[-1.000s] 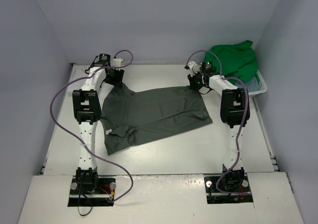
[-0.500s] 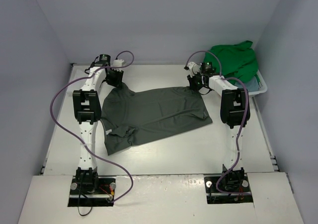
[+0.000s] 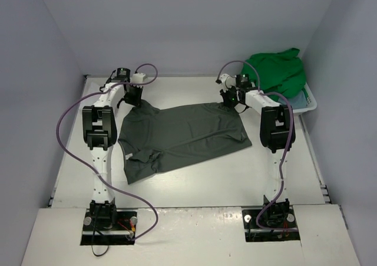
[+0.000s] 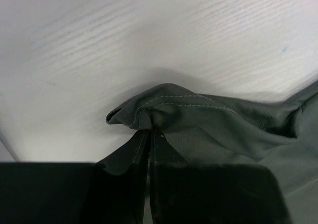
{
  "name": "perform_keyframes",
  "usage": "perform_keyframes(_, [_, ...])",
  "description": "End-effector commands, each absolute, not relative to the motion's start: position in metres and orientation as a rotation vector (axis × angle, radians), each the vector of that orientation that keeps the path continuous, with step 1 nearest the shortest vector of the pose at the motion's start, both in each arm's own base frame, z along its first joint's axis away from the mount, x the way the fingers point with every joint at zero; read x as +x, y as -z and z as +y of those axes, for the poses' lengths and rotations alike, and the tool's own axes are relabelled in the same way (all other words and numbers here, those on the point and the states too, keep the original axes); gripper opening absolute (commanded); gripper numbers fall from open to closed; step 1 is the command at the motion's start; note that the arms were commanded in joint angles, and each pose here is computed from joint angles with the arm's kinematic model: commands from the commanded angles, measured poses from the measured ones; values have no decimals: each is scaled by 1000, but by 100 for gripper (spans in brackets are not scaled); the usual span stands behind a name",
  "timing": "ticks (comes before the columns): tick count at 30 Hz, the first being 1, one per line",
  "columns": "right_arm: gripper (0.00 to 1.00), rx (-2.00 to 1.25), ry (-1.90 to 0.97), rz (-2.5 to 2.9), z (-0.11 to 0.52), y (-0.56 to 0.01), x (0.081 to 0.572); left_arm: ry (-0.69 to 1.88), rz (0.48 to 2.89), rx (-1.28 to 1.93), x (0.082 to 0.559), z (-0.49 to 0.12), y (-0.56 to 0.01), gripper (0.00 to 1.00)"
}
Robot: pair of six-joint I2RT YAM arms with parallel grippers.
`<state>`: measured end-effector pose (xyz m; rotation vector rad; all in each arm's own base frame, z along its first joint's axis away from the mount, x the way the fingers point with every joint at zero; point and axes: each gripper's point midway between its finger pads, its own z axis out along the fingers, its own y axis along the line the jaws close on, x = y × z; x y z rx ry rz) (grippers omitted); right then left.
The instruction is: Fold and stack the t-shirts
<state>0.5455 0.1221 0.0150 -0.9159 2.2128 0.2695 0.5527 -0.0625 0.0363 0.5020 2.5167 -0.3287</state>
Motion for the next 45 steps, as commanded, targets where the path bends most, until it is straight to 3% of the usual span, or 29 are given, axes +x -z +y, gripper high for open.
perform_keyframes(1, [0,-945,-189,2152,127,-47,554,268,2375,473,562,-58,-108,0])
perform_keyframes(18, [0,-1125,123,1989,123,-61,590,340,2340,483,517,-67,-154,0])
perform_keyframes(30, [0,-1279,144,1947,125,-56,557,428,2322,515,472,-78,-181,0])
perform_keyframes(45, [0,-1235,182,1928,106,-74,538,516,2338,542,419,-87,-186,0])
